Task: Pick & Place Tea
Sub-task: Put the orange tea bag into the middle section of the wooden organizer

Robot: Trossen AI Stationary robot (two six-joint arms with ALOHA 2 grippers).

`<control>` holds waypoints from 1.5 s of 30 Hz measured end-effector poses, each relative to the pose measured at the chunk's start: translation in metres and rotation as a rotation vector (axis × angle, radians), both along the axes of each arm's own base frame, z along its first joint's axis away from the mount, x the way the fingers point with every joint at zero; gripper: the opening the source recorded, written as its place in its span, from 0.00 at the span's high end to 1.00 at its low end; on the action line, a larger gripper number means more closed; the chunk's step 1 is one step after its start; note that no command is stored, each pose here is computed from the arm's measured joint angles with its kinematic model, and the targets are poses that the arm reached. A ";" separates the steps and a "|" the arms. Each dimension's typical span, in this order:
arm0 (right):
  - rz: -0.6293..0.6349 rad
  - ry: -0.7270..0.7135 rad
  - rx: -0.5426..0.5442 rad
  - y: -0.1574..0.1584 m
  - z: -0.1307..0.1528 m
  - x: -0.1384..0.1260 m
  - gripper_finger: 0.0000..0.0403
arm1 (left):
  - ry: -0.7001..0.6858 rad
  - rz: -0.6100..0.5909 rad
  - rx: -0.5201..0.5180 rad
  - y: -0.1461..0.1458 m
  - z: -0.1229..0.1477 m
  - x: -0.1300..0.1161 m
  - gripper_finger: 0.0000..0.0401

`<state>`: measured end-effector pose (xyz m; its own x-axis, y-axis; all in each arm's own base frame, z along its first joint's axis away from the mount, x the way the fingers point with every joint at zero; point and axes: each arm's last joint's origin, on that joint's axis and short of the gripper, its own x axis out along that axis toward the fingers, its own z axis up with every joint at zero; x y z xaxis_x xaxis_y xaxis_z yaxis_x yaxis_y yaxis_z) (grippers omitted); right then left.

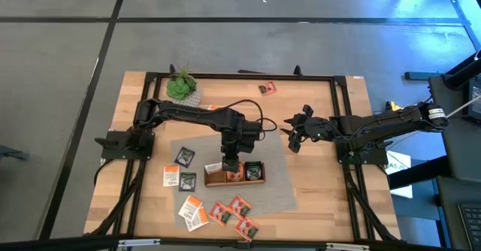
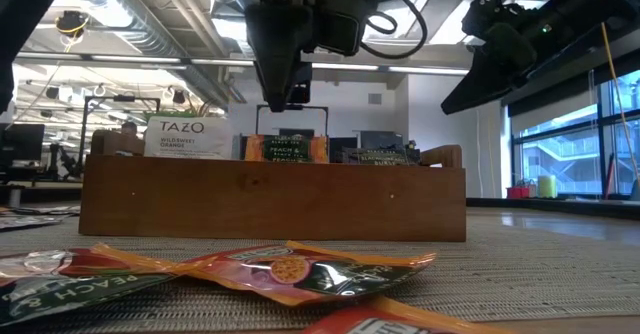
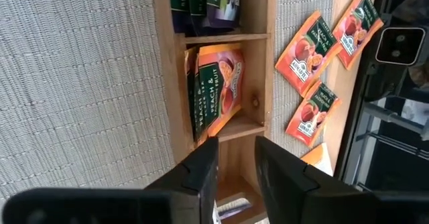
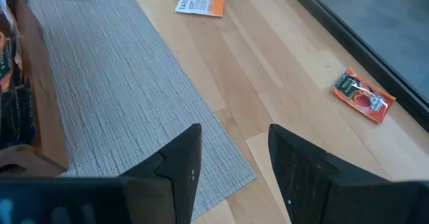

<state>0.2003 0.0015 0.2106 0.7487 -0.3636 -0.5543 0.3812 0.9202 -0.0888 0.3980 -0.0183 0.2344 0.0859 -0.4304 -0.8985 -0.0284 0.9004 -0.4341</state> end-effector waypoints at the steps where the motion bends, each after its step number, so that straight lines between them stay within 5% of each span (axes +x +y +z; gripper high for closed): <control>1: 0.000 0.000 0.000 0.000 0.000 0.000 0.57 | -0.006 -0.013 0.001 -0.002 0.001 0.000 0.76; 7: 0.001 0.001 -0.001 0.000 0.000 0.000 0.57 | -0.131 -0.088 0.004 -0.008 0.030 -0.010 0.77; 14: 0.001 0.014 -0.001 0.000 -0.001 -0.001 0.57 | -0.520 -0.149 0.035 -0.006 0.077 -0.029 0.76; 23: 0.024 0.006 -0.031 0.000 0.001 0.000 0.57 | -0.893 -0.049 0.170 0.007 0.066 -0.082 0.77; 29: 0.069 -0.098 -0.105 0.000 0.012 0.008 0.57 | -0.872 0.232 0.313 0.029 0.050 -0.113 0.76; 36: 0.086 -0.209 -0.150 0.000 0.024 0.013 0.57 | -0.799 0.600 0.463 0.045 0.045 -0.122 0.77; 45: 0.200 -0.223 -0.084 0.003 0.023 0.014 0.57 | -0.759 0.594 0.461 0.039 0.040 -0.122 0.76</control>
